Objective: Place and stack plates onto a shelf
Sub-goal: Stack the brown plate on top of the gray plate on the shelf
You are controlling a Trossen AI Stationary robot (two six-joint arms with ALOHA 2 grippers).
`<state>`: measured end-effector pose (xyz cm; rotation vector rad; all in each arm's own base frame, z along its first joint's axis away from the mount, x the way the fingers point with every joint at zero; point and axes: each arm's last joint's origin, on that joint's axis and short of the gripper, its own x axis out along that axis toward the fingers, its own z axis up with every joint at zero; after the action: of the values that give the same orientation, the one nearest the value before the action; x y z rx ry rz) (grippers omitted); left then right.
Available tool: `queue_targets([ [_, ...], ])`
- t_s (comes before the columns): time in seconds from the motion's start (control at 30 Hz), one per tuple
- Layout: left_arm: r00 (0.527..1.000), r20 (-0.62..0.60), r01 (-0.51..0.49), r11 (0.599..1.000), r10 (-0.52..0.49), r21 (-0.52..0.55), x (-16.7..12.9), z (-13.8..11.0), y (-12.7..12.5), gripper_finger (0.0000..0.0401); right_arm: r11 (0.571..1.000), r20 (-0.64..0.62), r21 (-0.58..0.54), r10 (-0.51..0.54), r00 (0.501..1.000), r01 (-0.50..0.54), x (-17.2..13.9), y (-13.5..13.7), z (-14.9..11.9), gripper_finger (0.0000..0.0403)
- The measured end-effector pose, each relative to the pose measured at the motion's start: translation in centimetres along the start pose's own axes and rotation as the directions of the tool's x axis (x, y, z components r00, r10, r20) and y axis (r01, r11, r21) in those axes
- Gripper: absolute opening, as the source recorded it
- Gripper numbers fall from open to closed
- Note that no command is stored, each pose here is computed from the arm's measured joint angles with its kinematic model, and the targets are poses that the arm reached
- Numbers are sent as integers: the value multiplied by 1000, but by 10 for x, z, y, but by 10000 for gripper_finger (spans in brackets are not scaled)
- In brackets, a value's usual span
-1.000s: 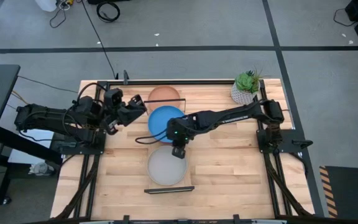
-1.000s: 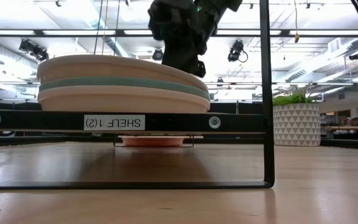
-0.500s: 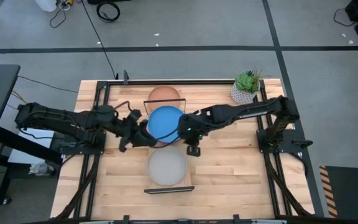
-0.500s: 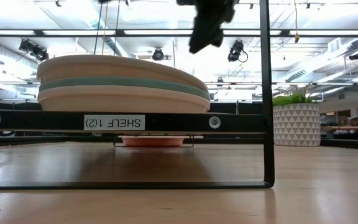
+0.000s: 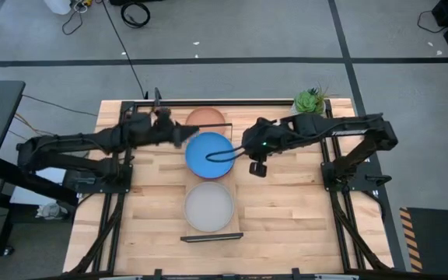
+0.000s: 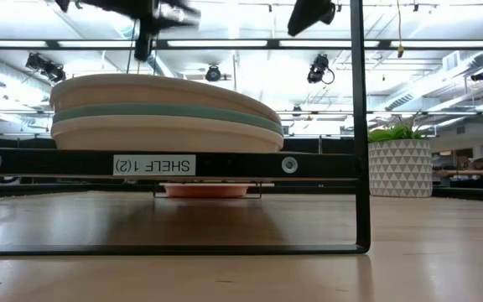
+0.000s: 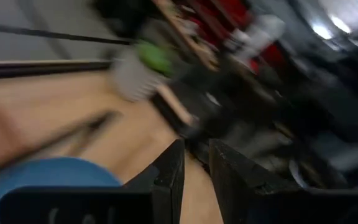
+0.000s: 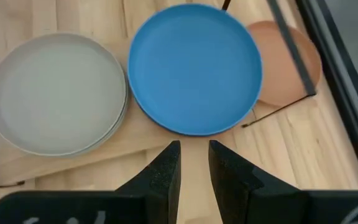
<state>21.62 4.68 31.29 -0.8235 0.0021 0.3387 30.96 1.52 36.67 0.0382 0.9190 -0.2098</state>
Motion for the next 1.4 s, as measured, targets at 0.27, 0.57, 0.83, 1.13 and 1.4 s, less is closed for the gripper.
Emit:
queue_targets([
  [0.27,954,-9,-297,948,298,-115,4,33,67,79,1000,38,13,1,999,-1,-4,-2,2,89],
  [0.57,876,-139,-483,850,463,-212,28,42,141,79,999,29,-44,26,999,-25,-4,-1,2,89],
  [0.83,774,-258,-625,764,578,-161,50,23,188,79,982,1,-186,21,1000,-20,-4,-1,-1,89],
  [1.13,731,-338,-666,728,593,-164,59,10,216,79,974,14,-195,-118,993,119,-1,-22,2,89],
  [1.4,684,-320,-718,683,656,-134,61,7,229,79,985,98,-94,-138,986,147,2,-47,14,89],
])
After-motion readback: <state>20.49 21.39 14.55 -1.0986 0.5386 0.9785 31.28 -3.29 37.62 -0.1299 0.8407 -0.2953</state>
